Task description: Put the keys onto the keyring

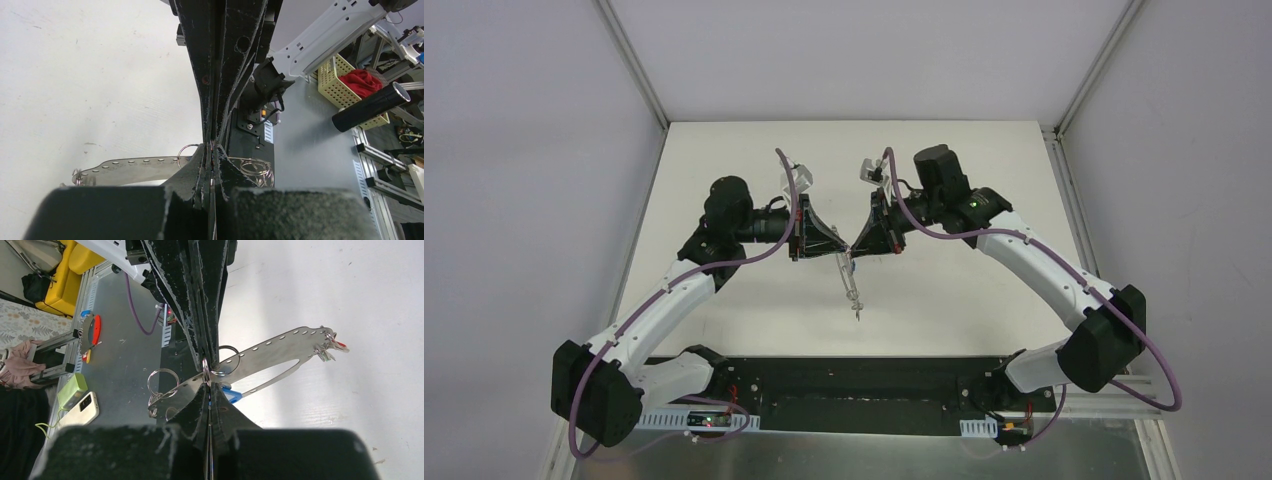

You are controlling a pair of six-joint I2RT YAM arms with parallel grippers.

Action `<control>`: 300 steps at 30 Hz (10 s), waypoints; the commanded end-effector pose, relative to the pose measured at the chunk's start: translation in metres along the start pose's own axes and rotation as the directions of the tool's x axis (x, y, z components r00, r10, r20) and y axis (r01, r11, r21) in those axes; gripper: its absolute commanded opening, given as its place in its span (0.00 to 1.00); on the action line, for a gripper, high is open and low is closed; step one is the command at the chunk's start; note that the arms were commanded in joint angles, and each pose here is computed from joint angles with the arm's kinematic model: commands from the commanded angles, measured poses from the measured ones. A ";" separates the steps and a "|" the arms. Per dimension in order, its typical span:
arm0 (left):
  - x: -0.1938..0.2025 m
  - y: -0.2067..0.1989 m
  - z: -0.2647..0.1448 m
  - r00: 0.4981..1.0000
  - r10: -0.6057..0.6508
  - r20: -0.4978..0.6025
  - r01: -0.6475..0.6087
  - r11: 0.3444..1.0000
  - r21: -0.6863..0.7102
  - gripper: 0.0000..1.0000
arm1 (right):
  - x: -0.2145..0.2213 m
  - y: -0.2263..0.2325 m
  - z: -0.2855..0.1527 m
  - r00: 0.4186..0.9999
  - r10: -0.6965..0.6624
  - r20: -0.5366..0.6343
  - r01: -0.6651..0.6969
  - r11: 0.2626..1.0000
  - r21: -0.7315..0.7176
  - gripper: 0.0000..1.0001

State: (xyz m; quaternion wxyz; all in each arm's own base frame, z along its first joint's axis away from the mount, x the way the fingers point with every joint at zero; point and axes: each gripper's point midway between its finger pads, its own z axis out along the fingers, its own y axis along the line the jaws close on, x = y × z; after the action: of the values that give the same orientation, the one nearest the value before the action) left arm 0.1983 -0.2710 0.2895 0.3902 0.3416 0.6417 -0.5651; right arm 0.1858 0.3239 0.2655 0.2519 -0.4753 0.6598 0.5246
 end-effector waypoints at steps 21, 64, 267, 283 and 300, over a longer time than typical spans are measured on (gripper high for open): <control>-0.025 -0.021 -0.001 0.993 0.090 0.079 -0.098 0.990 0.101 0.00 | -0.011 0.021 -0.008 0.998 -0.063 0.026 0.064 0.997 -0.051 0.24; -0.025 -0.015 0.001 0.995 0.029 0.097 -0.037 0.996 0.079 0.00 | -0.031 0.027 -0.004 0.998 -0.039 0.051 0.043 0.995 -0.091 0.21; -0.023 -0.019 -0.001 0.991 0.069 0.111 -0.081 0.992 0.100 0.00 | -0.030 0.025 -0.006 0.997 -0.065 0.042 0.067 0.996 -0.051 0.00; -0.002 -0.006 -0.010 0.985 0.171 -0.026 -0.171 0.985 0.021 0.45 | -0.002 0.007 0.012 0.989 -0.100 -0.107 0.109 0.991 0.082 0.00; 0.015 -0.002 -0.009 0.977 0.203 -0.059 -0.201 0.979 0.036 0.23 | -0.004 0.012 0.021 0.989 -0.090 -0.116 0.097 0.994 0.049 0.00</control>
State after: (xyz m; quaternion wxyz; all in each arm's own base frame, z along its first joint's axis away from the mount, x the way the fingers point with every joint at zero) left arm 0.1917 -0.2633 0.2709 0.4067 0.4108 0.6239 -0.5259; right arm 0.1726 0.3381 0.2398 0.2172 -0.5135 0.6935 0.4563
